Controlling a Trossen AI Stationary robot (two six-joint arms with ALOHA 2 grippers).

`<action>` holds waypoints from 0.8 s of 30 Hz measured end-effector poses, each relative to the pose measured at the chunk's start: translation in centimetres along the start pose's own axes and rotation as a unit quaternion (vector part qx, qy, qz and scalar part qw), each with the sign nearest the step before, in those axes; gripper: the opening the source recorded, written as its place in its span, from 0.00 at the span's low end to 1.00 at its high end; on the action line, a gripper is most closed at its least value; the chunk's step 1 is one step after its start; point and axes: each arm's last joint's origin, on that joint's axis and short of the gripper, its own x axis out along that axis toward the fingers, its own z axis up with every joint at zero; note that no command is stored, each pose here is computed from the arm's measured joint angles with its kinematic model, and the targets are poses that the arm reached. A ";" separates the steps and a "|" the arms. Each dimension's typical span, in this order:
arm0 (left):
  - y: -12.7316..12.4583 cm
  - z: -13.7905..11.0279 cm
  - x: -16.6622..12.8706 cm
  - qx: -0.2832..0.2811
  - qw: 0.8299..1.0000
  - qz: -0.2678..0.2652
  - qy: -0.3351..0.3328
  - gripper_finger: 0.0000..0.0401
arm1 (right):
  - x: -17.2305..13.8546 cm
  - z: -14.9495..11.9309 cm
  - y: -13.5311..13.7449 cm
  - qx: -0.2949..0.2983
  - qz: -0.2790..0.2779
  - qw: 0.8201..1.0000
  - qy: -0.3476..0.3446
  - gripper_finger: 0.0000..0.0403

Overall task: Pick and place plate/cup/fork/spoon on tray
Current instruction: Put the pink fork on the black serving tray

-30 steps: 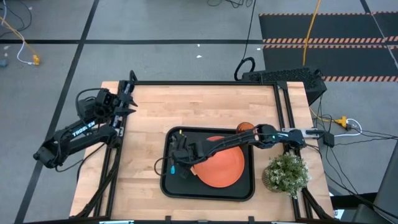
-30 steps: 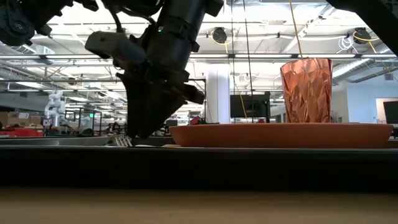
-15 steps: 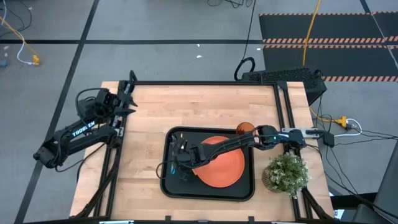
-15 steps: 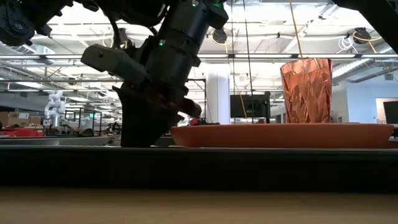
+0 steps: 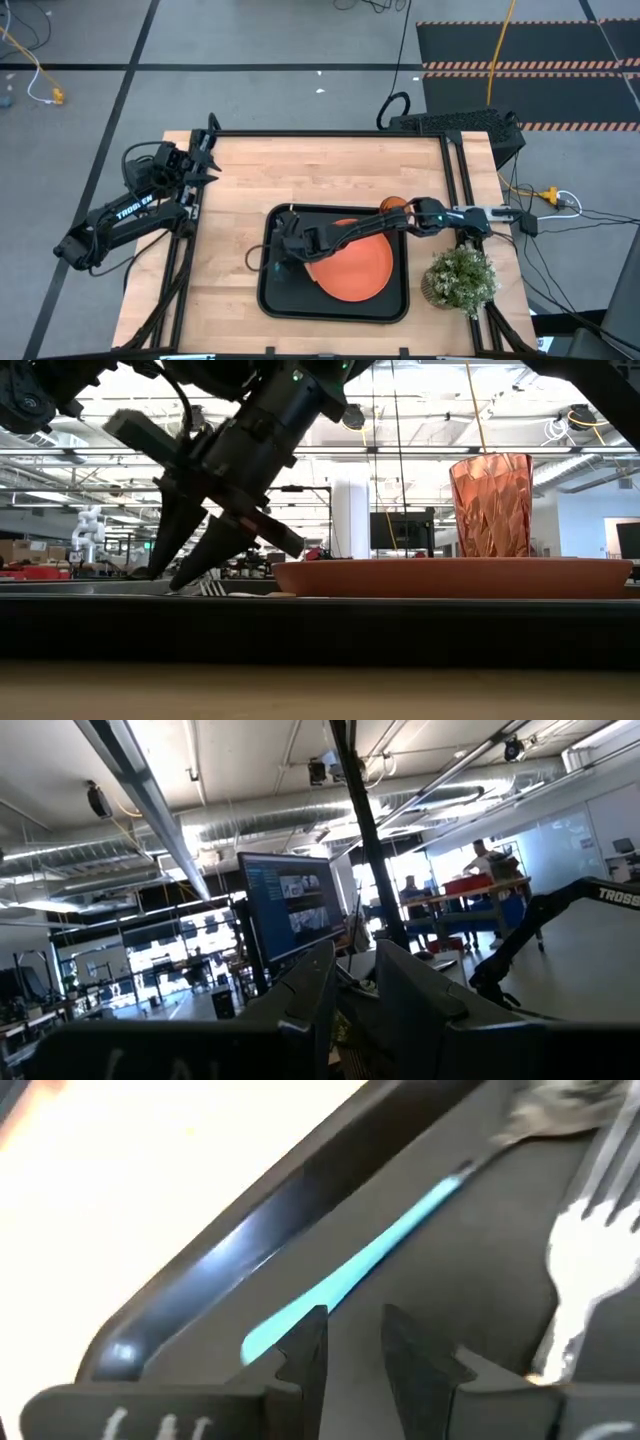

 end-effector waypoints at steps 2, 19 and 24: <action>0.0 0.0 0.0 -0.001 1.000 0.000 0.000 0.20 | 0.0 0.2 -0.3 0.013 -0.007 1.000 0.002 0.22; 0.0 0.0 0.0 -0.001 1.000 0.000 0.000 0.20 | -3.5 2.1 -1.3 -0.056 -0.041 0.997 0.016 0.22; 0.0 0.0 0.0 -0.001 1.000 0.000 0.000 0.20 | -3.4 1.5 -2.2 -0.066 -0.072 0.994 0.048 0.22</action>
